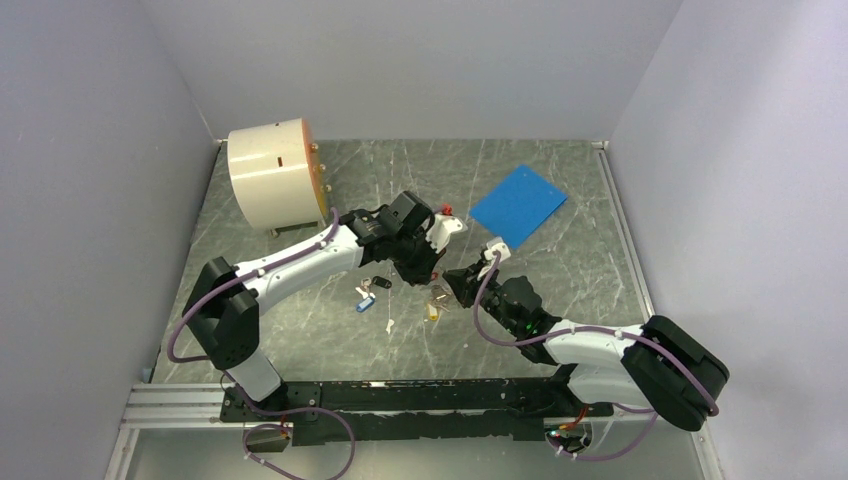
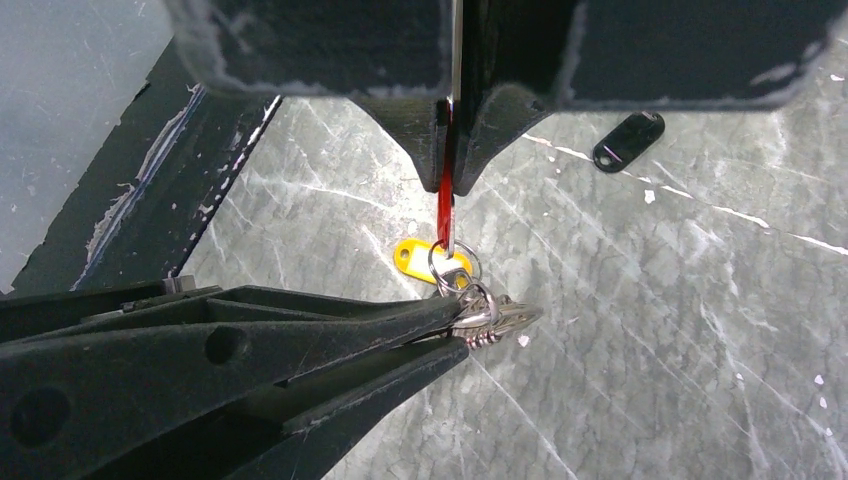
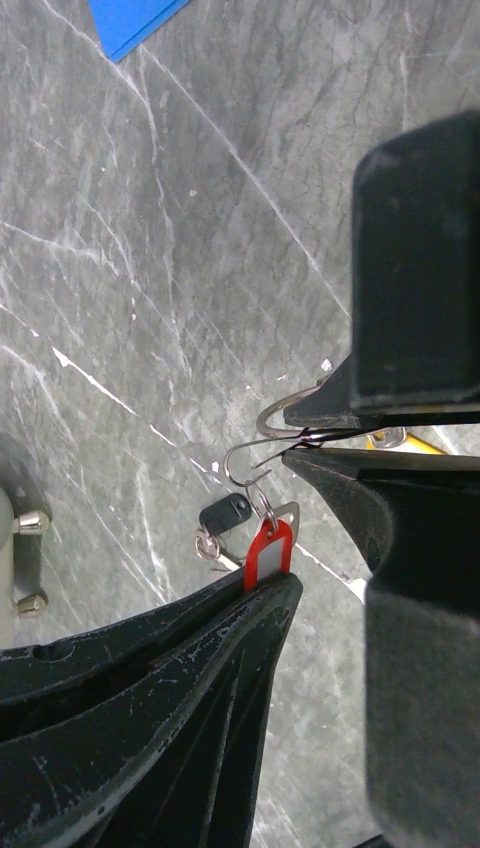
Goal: Remove the keys from the keyring
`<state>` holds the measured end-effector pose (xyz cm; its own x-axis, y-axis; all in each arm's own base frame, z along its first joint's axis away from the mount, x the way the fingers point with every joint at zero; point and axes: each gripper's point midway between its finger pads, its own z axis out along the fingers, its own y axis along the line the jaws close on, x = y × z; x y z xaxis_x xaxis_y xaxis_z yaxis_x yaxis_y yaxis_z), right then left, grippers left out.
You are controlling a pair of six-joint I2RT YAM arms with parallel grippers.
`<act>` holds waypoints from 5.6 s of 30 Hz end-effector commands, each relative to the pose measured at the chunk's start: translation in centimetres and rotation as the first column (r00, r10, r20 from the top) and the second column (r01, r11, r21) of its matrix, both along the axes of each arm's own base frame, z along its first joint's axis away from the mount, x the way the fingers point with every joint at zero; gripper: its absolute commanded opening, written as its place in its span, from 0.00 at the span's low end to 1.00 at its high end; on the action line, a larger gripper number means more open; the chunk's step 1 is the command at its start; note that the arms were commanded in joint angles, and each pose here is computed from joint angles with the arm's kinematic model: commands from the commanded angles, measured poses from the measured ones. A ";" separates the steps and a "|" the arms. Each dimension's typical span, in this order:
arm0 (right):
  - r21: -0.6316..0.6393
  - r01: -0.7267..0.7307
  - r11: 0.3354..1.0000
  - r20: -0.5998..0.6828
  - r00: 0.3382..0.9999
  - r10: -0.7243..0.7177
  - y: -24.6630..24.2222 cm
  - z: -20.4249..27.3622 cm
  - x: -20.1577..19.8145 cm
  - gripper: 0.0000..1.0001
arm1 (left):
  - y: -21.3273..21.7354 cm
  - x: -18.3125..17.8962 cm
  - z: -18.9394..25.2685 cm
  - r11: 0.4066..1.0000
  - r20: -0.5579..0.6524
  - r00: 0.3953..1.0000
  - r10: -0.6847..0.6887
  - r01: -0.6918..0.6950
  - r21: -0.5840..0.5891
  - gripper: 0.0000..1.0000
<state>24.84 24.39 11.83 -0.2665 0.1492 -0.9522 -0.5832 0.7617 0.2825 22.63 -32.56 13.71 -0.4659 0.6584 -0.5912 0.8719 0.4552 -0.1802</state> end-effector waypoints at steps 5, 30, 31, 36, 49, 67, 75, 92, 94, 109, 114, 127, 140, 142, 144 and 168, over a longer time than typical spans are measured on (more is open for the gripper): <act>0.092 0.184 0.979 0.029 0.982 -0.188 -2.9 2.1 2.6 0.00 | 1.0 -2.3 -0.6 0.998 -0.078 0.996 -0.033 0.038 0.059 0.02; 0.182 0.190 0.965 0.020 0.980 -0.197 -4.1 2.8 2.5 0.00 | 0.3 -2.9 -2.5 0.994 -0.121 0.992 -0.033 0.045 0.098 0.02; 0.183 0.187 0.965 0.022 0.981 -0.194 -4.0 2.9 2.5 0.00 | 0.2 -3.0 -2.6 0.994 -0.124 0.992 -0.033 0.046 0.101 0.03; 0.204 0.182 0.962 0.033 0.981 -0.192 -4.2 3.3 2.3 0.00 | 0.1 -3.1 -3.0 0.993 -0.134 0.990 -0.034 0.049 0.111 0.03; 0.276 0.179 0.944 0.032 0.980 -0.195 -5.1 3.9 2.1 0.00 | -0.6 -3.3 -3.6 0.992 -0.140 0.990 -0.023 0.040 0.119 0.03; 0.287 0.148 0.946 0.075 0.981 -0.176 -5.1 4.6 1.6 0.00 | -0.1 -1.9 -3.7 0.988 -0.075 0.997 0.030 -0.018 0.155 0.02; 0.258 0.158 0.953 0.081 0.979 -0.184 -5.3 4.3 1.8 0.00 | 2.6 1.4 -3.9 0.966 -0.046 0.981 0.189 -0.177 0.190 0.03; 0.216 0.110 0.970 0.096 0.986 -0.133 -4.4 4.3 1.7 0.00 | 7.9 6.4 -8.4 0.864 -0.054 0.910 0.412 -0.371 0.340 0.27; 0.212 0.106 0.971 0.097 0.987 -0.129 -4.3 4.3 1.7 0.00 | 8.1 6.6 -8.4 0.859 -0.055 0.904 0.424 -0.382 0.341 0.34; 0.216 0.087 0.973 0.073 0.992 -0.105 -3.7 5.8 1.6 0.00 | 5.4 6.4 -1.5 0.899 -0.053 0.899 0.435 -0.429 0.092 0.52; 0.210 0.093 0.973 0.047 0.993 -0.106 -3.7 6.7 1.5 0.00 | 2.9 4.9 0.2 0.875 -0.097 0.878 0.469 -0.477 -0.080 0.53; 0.217 0.061 0.974 0.012 0.998 -0.065 -1.4 10.0 1.0 0.00 | -0.8 2.6 -0.8 0.855 -0.007 0.911 0.412 -0.390 -0.343 0.56; 0.233 0.086 0.969 0.009 0.996 -0.091 -1.4 12.1 0.8 0.00 | -3.2 1.9 -1.6 0.844 0.117 0.925 0.362 -0.272 -0.462 0.58; 0.235 0.090 0.968 0.010 0.995 -0.095 -1.5 12.3 0.8 0.00 | -3.1 1.6 -2.3 0.842 0.125 0.924 0.361 -0.266 -0.469 0.58; 0.235 0.094 0.967 0.013 0.995 -0.100 -1.7 12.5 0.7 0.00 | -2.8 1.5 -2.8 0.838 0.143 0.918 0.370 -0.264 -0.478 0.59; 0.285 0.047 0.957 0.048 0.997 -0.063 -1.7 15.1 -0.5 0.00 | -5.1 1.9 -4.0 0.802 0.367 0.887 0.281 -0.007 -0.598 0.58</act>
